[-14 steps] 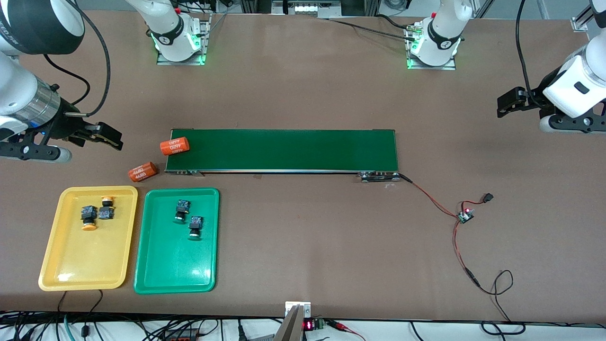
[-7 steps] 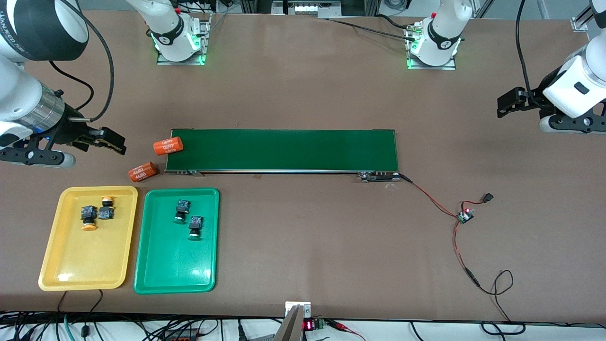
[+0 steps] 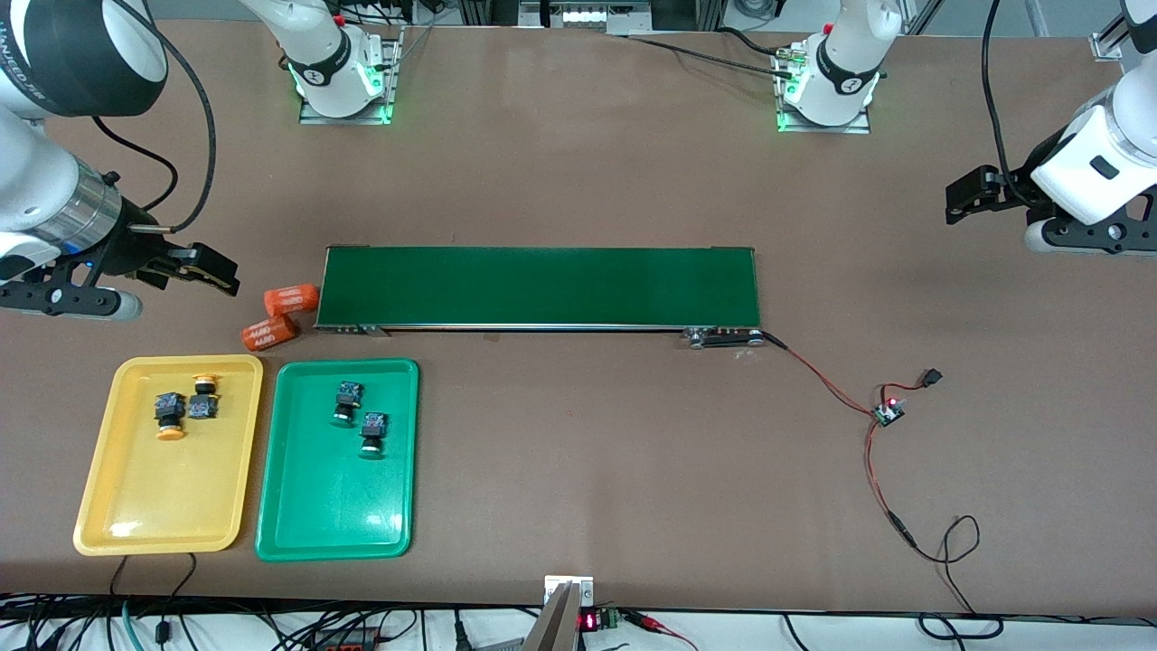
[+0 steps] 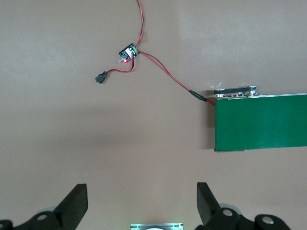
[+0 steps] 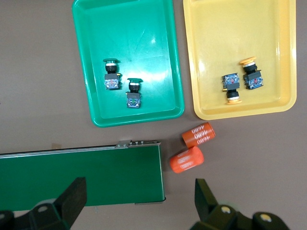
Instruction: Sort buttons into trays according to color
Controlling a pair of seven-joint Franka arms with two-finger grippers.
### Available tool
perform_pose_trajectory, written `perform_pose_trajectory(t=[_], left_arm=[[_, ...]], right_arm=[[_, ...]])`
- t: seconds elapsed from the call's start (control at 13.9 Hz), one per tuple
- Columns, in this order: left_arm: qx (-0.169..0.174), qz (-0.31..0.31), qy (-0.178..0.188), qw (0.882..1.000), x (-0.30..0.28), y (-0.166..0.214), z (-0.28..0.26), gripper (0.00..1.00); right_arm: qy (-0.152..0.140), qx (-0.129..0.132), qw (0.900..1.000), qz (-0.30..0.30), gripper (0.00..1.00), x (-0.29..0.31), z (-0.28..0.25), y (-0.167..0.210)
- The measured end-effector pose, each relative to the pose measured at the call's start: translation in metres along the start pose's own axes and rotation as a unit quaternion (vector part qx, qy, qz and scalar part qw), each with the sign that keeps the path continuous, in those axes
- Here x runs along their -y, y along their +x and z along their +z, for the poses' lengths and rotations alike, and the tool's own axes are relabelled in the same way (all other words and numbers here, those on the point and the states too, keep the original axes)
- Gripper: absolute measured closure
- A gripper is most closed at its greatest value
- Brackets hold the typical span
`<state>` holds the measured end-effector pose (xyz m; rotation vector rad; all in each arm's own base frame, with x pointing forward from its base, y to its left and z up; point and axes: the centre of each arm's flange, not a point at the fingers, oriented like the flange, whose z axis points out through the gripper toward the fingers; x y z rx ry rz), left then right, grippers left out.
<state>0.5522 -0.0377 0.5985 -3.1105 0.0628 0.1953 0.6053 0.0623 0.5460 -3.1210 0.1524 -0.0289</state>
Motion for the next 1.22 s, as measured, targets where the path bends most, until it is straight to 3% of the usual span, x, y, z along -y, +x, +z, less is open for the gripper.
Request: perform_pose_trajectory(t=[1.22], left_arm=[[0.002, -0.003, 0.0, 1.0, 0.0031, 0.0014, 0.0022, 0.0]], right_arm=[[-0.002, 0.005, 1.0, 0.014, 0.0, -0.002, -0.0009, -0.0018]])
